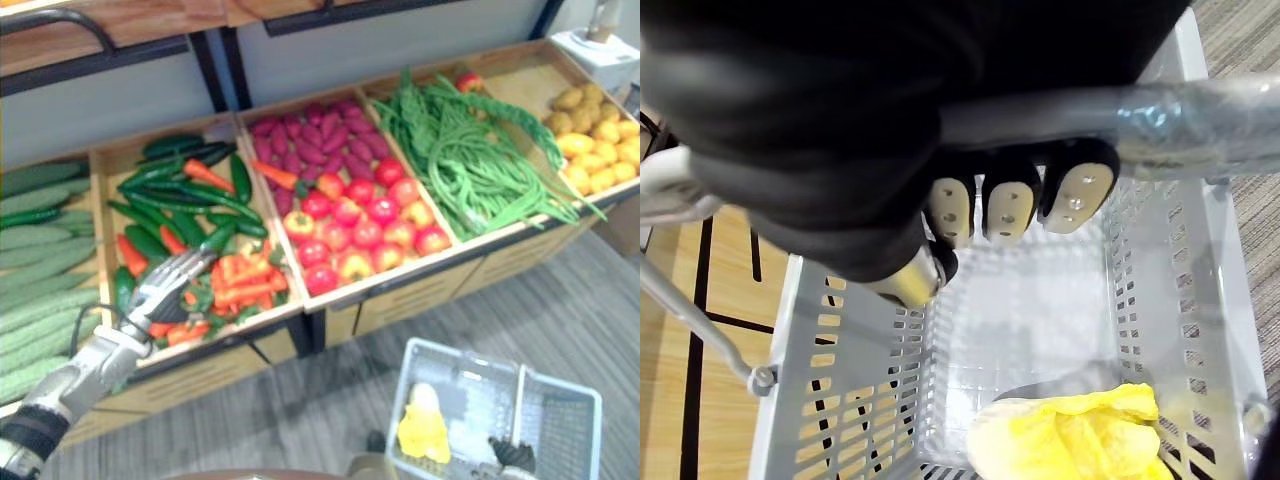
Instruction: Pick vegetable in the basket
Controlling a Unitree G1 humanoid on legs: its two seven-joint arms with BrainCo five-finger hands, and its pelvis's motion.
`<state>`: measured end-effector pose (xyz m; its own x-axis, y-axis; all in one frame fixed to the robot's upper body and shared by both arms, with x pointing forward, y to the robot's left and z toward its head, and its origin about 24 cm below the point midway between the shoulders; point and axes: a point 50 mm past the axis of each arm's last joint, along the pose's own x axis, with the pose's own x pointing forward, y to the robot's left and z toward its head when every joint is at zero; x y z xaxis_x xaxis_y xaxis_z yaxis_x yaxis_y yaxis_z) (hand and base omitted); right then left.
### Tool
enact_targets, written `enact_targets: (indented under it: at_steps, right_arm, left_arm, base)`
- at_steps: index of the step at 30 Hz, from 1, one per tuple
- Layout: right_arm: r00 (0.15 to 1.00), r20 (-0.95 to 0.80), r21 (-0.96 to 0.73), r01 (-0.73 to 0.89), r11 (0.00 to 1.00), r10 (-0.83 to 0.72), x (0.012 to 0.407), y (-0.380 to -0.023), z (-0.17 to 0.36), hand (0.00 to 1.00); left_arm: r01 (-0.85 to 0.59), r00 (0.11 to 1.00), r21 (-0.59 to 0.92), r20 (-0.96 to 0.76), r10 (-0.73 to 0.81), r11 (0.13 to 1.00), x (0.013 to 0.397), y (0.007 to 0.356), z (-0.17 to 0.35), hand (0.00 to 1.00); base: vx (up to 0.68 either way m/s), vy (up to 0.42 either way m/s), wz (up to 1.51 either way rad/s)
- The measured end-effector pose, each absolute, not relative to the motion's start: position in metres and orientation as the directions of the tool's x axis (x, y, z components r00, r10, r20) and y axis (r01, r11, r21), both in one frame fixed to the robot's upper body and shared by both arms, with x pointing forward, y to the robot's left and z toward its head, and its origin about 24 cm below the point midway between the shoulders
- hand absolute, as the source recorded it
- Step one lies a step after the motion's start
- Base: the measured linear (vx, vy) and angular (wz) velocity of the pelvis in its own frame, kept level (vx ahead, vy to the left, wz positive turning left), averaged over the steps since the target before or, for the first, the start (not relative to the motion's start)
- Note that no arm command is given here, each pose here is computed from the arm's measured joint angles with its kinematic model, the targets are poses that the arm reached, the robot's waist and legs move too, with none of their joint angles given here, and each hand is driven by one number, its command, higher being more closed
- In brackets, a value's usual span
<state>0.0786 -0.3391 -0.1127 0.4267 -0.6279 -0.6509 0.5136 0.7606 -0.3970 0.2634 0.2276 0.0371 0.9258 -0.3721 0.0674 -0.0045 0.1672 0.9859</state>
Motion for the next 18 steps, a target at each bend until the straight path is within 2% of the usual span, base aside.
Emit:
enact_targets:
  at_steps: [5,18]
  right_arm:
    - [0.441,-0.647,-0.411,0.486,0.772,-0.622,0.081,-0.341,-0.111,1.00]
    - [0.499,-0.615,-0.410,0.459,0.788,-0.611,0.095,-0.339,-0.105,1.00]
  left_arm:
    - [0.049,0.906,0.991,0.009,-0.424,0.126,0.272,0.216,0.034,0.00]
    - [0.073,0.926,0.996,-0.046,-0.375,0.057,0.291,0.222,0.032,0.00]
  base:
    - [-0.05,-0.034,-0.08]
    - [-0.11,-0.046,-0.06]
